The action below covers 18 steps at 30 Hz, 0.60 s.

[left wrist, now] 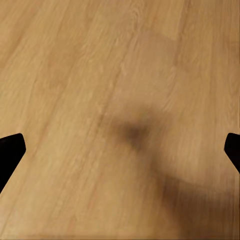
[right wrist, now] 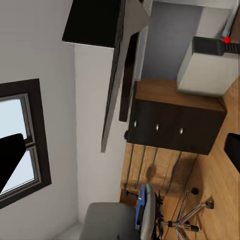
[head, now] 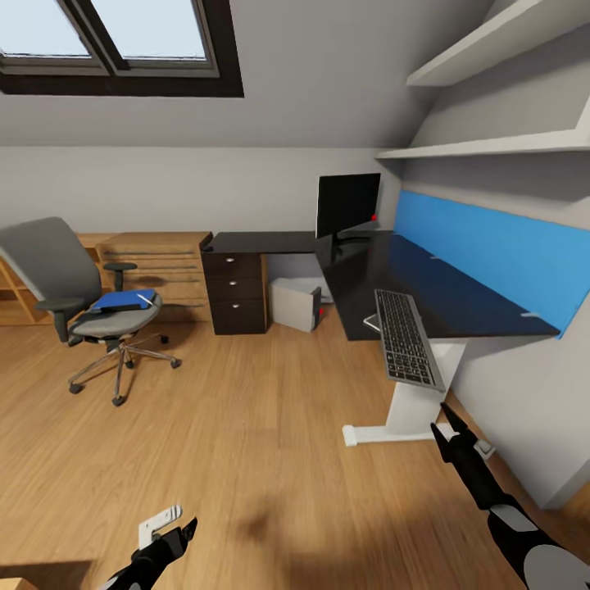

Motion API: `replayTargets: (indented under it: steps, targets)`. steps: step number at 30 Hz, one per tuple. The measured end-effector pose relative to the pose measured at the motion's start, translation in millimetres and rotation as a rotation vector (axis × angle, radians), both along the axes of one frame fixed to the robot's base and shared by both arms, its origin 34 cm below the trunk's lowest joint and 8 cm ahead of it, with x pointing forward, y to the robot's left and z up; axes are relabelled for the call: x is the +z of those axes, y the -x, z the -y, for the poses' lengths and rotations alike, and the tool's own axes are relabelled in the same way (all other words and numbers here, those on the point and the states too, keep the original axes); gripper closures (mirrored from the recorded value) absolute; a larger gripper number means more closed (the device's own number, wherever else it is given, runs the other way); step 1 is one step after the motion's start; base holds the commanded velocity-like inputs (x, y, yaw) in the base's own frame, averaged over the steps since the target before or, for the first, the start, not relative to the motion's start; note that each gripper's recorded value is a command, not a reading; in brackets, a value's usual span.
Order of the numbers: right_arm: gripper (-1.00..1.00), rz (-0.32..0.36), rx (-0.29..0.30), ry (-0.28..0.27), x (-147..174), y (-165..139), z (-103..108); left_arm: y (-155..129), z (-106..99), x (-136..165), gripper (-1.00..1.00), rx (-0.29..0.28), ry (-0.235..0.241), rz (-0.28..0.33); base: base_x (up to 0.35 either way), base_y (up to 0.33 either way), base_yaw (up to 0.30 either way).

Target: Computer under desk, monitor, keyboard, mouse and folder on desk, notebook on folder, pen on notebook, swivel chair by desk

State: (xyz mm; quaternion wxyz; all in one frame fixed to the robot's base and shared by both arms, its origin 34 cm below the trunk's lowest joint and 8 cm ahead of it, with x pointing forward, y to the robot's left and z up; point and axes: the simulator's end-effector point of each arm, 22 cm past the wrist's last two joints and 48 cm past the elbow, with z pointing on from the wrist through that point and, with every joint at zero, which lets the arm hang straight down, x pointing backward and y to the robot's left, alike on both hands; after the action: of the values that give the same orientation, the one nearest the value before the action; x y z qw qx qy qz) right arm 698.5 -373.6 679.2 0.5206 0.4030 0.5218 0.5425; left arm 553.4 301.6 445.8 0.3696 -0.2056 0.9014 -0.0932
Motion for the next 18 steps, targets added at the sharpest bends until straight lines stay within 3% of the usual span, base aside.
replayTargets:
  steps: [18]
  targets:
    - [-1.00, 0.000, -0.002, -0.007, -5.3, 0.9, 1.8, 3.5, -9.0, -7.6, -1.00, 0.002, -0.010, -0.006, 0.000, 0.000, 0.000]
